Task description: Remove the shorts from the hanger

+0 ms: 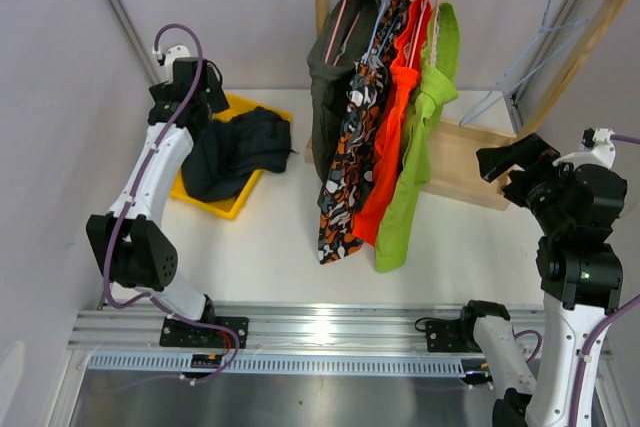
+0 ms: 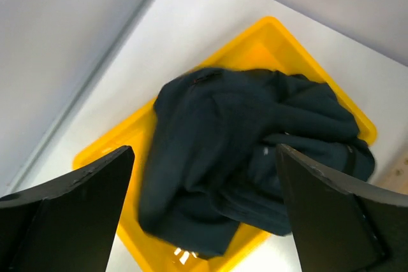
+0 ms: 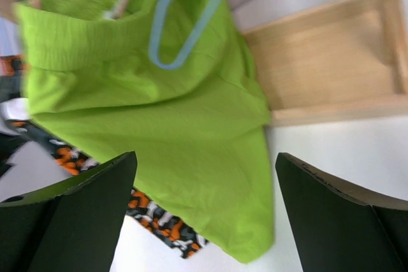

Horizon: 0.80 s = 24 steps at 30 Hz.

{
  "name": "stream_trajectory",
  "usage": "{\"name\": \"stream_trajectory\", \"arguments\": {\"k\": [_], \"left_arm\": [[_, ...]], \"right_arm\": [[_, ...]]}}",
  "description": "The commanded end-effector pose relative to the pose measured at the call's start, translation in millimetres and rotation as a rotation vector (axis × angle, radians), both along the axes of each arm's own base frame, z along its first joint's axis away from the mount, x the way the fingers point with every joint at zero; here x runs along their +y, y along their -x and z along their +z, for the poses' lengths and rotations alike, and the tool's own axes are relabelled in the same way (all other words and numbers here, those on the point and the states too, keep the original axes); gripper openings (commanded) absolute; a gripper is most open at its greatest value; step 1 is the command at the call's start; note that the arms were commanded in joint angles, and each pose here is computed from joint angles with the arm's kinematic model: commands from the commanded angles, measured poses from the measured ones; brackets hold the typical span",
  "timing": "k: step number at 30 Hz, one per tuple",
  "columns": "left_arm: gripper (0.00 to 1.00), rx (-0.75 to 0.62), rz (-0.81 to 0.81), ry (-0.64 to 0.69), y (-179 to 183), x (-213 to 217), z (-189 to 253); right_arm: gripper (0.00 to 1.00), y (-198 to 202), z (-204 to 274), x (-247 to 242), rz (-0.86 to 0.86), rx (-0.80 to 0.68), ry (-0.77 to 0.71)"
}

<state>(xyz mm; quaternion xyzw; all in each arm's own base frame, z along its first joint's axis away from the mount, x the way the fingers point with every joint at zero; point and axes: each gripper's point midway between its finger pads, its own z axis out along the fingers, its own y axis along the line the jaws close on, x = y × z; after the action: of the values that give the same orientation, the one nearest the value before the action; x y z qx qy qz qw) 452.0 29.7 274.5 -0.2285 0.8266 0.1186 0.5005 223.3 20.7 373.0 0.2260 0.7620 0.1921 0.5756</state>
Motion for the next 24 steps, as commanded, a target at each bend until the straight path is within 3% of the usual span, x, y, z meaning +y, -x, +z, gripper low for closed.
{"name": "stream_trajectory", "arguments": {"k": [1, 4, 6, 12, 18, 24], "left_arm": [[0.99, 0.015, -0.087, 0.094, 10, -21, 3], [0.99, 0.046, -0.119, 0.141, 34, -33, -1], [0.99, -0.021, -0.196, 0.173, 51, -49, 23], [0.99, -0.052, -0.327, 0.169, 122, -72, 25], [0.99, -0.041, -0.421, 0.178, 177, -80, -10], [0.99, -0.028, -0.459, 0.178, 203, -79, -47]], "right_arm": [[0.99, -11, 57, 27, 0.155, -0.210, -0.027], [1.00, -28, 92, 38, 0.220, -0.265, -0.079], [0.99, -46, 114, 41, 0.243, -0.297, -0.094], [0.97, -88, 166, 58, 0.288, -0.365, -0.089], [0.85, -147, 169, 69, 0.280, -0.332, -0.076], [0.70, -198, 147, 65, 0.237, -0.279, -0.065]]}}
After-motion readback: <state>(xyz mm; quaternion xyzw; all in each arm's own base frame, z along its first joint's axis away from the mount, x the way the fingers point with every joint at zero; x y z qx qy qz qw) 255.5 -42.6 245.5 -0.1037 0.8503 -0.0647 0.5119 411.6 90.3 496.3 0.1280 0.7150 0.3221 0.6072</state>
